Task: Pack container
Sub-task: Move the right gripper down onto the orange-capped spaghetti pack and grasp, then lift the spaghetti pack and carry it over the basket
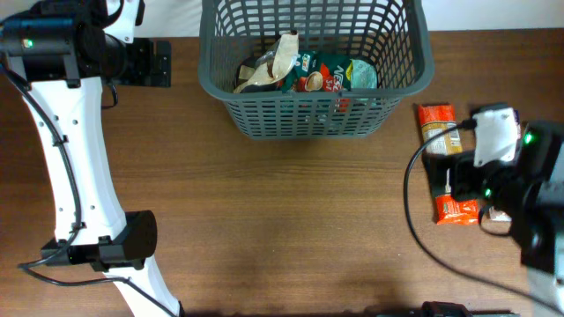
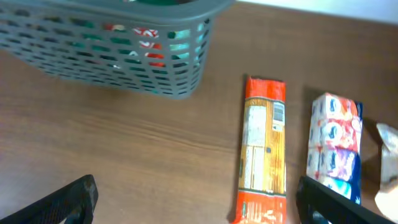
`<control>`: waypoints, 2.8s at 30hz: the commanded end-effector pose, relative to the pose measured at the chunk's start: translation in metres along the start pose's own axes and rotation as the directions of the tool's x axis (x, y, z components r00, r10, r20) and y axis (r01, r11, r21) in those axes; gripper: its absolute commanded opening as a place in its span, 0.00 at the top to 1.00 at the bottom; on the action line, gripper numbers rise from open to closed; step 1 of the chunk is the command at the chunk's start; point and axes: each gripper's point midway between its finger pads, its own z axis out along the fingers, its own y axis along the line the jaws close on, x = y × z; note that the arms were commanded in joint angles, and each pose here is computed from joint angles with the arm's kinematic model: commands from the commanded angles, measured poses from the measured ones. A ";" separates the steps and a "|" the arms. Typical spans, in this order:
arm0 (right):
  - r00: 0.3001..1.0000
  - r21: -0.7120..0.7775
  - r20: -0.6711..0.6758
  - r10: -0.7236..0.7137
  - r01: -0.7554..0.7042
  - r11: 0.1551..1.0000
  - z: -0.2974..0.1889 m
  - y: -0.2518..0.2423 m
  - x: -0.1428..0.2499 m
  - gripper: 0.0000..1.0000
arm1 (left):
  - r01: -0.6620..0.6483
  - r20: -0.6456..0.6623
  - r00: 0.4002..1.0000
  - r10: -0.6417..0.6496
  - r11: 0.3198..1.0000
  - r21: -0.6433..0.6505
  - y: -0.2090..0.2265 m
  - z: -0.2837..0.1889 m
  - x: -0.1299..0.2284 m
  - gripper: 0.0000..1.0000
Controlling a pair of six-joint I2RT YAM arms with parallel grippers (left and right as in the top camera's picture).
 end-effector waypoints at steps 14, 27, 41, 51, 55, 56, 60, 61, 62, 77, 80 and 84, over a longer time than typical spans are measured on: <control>0.859 0.187 -0.370 0.355 -0.306 0.934 0.103 -0.113 0.053 0.01 | 0.011 0.019 1.000 -0.011 1.000 -0.010 0.002 -0.010 0.001 0.01; 0.812 0.175 -0.500 0.302 -0.246 0.953 0.215 -0.148 0.096 0.01 | 0.011 0.019 1.000 -0.011 1.000 -0.010 0.002 -0.010 0.001 0.01; 0.723 0.100 -0.652 0.228 -0.217 0.971 0.268 -0.129 0.149 0.01 | 0.011 0.019 1.000 -0.011 1.000 -0.010 0.002 -0.010 0.001 0.01; 0.714 0.144 -0.666 0.217 -0.162 0.976 0.271 -0.137 0.155 0.17 | 0.011 0.019 1.000 -0.011 1.000 -0.010 0.002 -0.010 0.001 0.01; 0.704 0.144 -0.675 0.222 -0.169 0.975 0.274 -0.136 0.159 0.37 | 0.011 0.019 1.000 -0.011 1.000 -0.010 0.002 -0.010 0.001 0.01; 0.699 0.150 -0.676 0.231 -0.177 0.973 0.274 -0.135 0.161 0.43 | 0.011 0.019 1.000 -0.011 1.000 -0.010 0.002 -0.010 0.001 0.01; 0.689 0.159 -0.664 0.288 -0.246 0.956 0.276 -0.129 0.159 0.82 | 0.011 0.019 1.000 -0.011 1.000 -0.010 0.002 -0.010 0.001 0.01; 0.686 0.152 -0.660 0.305 -0.277 0.949 0.276 -0.125 0.158 0.88 | 0.011 0.019 1.000 -0.011 1.000 -0.010 0.002 -0.010 0.001 0.01; 0.681 0.140 -0.655 0.329 -0.319 0.938 0.277 -0.119 0.156 0.92 | 0.011 0.019 1.000 -0.011 1.000 -0.010 0.002 -0.010 0.001 0.01; 0.748 -0.069 -0.487 0.450 -0.547 0.834 0.225 -0.091 0.014 0.96 | 0.011 0.019 1.000 -0.011 1.000 -0.010 0.002 -0.010 0.001 0.01; 0.819 -0.094 -0.375 0.435 -0.501 0.860 0.195 -0.099 -0.038 0.96 | 0.011 0.019 1.000 -0.011 1.000 -0.010 0.002 -0.010 0.001 0.01; 0.891 -0.119 -0.213 0.400 -0.430 0.895 0.163 -0.108 -0.096 0.96 | 0.011 0.019 1.000 -0.011 1.000 -0.010 0.002 -0.010 0.001 0.01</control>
